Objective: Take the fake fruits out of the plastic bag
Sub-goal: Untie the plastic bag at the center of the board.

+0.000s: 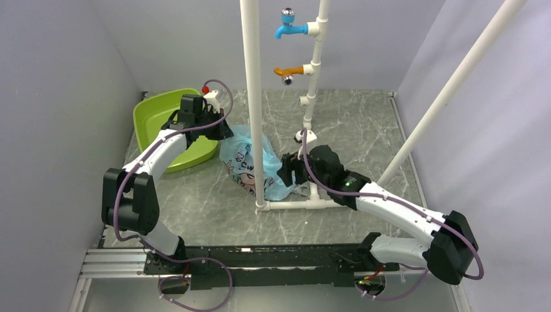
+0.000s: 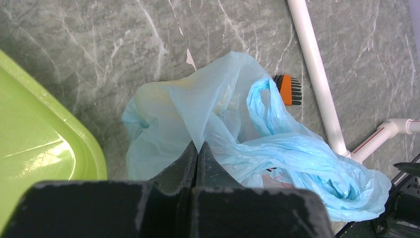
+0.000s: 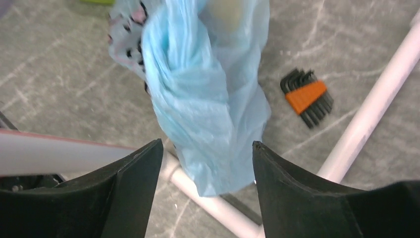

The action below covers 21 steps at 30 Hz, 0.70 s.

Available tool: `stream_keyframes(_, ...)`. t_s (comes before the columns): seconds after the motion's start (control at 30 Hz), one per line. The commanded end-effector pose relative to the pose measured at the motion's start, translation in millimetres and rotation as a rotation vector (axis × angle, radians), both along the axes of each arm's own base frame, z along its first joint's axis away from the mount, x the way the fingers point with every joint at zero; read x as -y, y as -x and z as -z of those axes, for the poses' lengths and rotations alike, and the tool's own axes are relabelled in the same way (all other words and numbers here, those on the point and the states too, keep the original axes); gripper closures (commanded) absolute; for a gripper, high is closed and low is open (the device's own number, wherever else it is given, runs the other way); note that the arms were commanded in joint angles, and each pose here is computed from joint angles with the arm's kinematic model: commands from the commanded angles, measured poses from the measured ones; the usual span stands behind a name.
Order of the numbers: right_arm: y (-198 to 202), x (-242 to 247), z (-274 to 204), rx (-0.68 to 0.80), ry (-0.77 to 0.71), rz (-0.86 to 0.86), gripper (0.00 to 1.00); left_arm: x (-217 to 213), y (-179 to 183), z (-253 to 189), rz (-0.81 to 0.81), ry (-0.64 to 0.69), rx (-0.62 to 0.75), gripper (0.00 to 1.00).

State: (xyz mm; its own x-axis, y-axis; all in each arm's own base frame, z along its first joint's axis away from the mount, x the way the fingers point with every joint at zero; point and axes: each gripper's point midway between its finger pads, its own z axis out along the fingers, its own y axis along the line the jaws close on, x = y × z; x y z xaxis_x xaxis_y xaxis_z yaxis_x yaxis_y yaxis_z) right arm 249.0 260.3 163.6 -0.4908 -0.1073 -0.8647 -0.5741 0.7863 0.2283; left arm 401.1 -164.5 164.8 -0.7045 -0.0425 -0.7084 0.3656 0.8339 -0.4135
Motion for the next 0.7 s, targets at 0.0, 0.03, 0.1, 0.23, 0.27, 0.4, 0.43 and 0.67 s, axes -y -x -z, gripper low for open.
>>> stream_keyframes(0.0,-17.2,-22.2,-44.6,0.083,-0.046,-0.034,0.3,4.1,-4.4,-16.3,0.021,0.03,0.053,1.0)
stream_keyframes(0.03,-20.8,-30.1,-47.1,0.083,-0.057,-0.048,0.3,4.7,-4.2,-15.9,0.024,0.032,0.051,1.0)
stream_keyframes(0.1,-26.2,-46.7,-52.4,0.074,-0.08,-0.085,0.3,5.6,-3.9,-15.8,0.027,0.033,0.05,1.0)
stream_keyframes(0.23,-30.8,-75.6,-53.6,0.023,-0.108,-0.158,0.3,6.5,-3.5,-13.0,0.031,0.032,0.043,1.0)
stream_keyframes(0.27,-28.1,-82.9,-53.5,0.015,-0.116,-0.194,0.3,6.6,-4.0,-12.7,0.031,0.031,0.041,1.0)
stream_keyframes(0.4,-20.4,-97.7,-56.1,0.022,-0.183,-0.257,0.29,8.4,-4.5,-10.1,0.04,0.035,0.028,1.0)
stream_keyframes(0.43,-19.9,-98.3,-52.1,0.014,-0.189,-0.255,0.3,8.9,-4.5,-9.9,0.043,0.038,0.028,1.0)
stream_keyframes(0.67,-35.6,-95.7,-17.3,-0.017,-0.119,-0.173,0.4,10.5,-4.1,-9.3,0.054,0.041,0.023,1.0)
